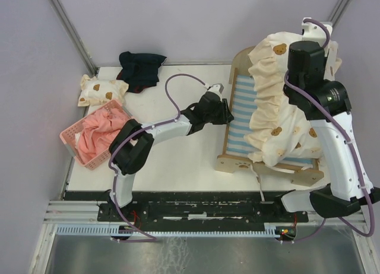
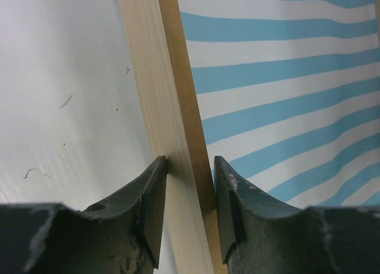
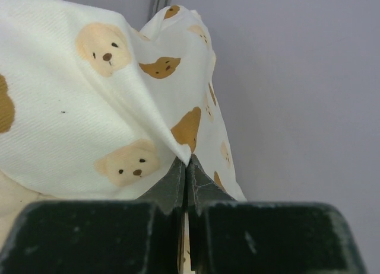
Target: Set up the pet bed
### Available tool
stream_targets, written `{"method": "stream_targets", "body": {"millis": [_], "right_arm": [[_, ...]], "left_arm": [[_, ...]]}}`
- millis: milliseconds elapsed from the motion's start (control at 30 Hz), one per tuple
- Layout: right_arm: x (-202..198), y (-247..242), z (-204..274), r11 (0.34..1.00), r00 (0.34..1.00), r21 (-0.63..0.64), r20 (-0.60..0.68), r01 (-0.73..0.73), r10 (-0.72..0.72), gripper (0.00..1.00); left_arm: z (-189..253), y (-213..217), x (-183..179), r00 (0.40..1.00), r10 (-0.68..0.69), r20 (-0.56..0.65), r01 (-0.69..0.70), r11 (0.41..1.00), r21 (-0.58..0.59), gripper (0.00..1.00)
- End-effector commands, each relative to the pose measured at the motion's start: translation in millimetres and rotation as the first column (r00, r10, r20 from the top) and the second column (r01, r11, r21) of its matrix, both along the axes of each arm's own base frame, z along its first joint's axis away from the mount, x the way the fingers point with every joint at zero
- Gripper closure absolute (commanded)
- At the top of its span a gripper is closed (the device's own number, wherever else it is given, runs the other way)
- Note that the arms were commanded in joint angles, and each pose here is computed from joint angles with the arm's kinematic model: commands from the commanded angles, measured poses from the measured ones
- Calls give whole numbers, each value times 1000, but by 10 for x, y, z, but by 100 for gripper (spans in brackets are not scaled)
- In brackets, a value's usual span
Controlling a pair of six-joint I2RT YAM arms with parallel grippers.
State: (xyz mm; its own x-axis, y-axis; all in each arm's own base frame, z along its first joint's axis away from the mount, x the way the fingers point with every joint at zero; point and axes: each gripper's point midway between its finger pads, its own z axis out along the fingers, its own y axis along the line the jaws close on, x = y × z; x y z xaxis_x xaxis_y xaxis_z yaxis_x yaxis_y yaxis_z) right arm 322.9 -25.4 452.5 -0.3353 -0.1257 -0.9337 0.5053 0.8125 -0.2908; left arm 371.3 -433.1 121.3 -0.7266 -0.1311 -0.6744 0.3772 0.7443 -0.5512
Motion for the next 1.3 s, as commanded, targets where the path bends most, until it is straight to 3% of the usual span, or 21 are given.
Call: {"method": "stream_targets", "body": {"millis": [0, 100, 233, 400, 700, 800, 867, 1000, 1167, 1267], "right_arm": [[-193, -66, 234, 999, 994, 45, 113, -21, 16, 98], [-163, 75, 57, 990, 990, 50, 62, -129, 126, 98], [-274, 159, -72, 974, 979, 106, 57, -201, 196, 98], [-399, 276, -89, 941, 956, 171, 90, -291, 279, 98], [-426, 94, 21, 972, 984, 165, 99, -166, 151, 98], [-399, 122, 112, 968, 979, 168, 120, -184, 165, 98], [-381, 153, 143, 965, 976, 169, 120, -201, 183, 98], [-414, 127, 174, 966, 977, 173, 127, -193, 172, 98], [-478, 46, 166, 976, 982, 147, 121, -162, 145, 98], [-515, -3, 156, 981, 986, 129, 105, -142, 129, 98]], "left_arm": [[245, 106, 128, 992, 97, 81, -99, 995, 30, 86], [300, 279, 121, 983, 157, 92, -162, 986, 43, 97], [413, 591, 114, 954, 274, 121, -282, 958, 56, 97], [518, 1124, 111, 879, 440, 184, -463, 880, 106, 97], [390, 1940, -8, 781, 612, 124, -623, 776, 99, 97], [354, 2098, -37, 781, 619, 85, -624, 780, 52, 97], [490, 2014, -51, 819, 564, 106, -564, 825, -28, 96], [837, 1590, -110, 922, 338, 191, -319, 940, -120, 64], [900, 1129, -133, 968, 138, 208, -133, 990, -34, 39], [810, 932, -129, 979, 57, 197, -65, 997, 36, 30]]}}
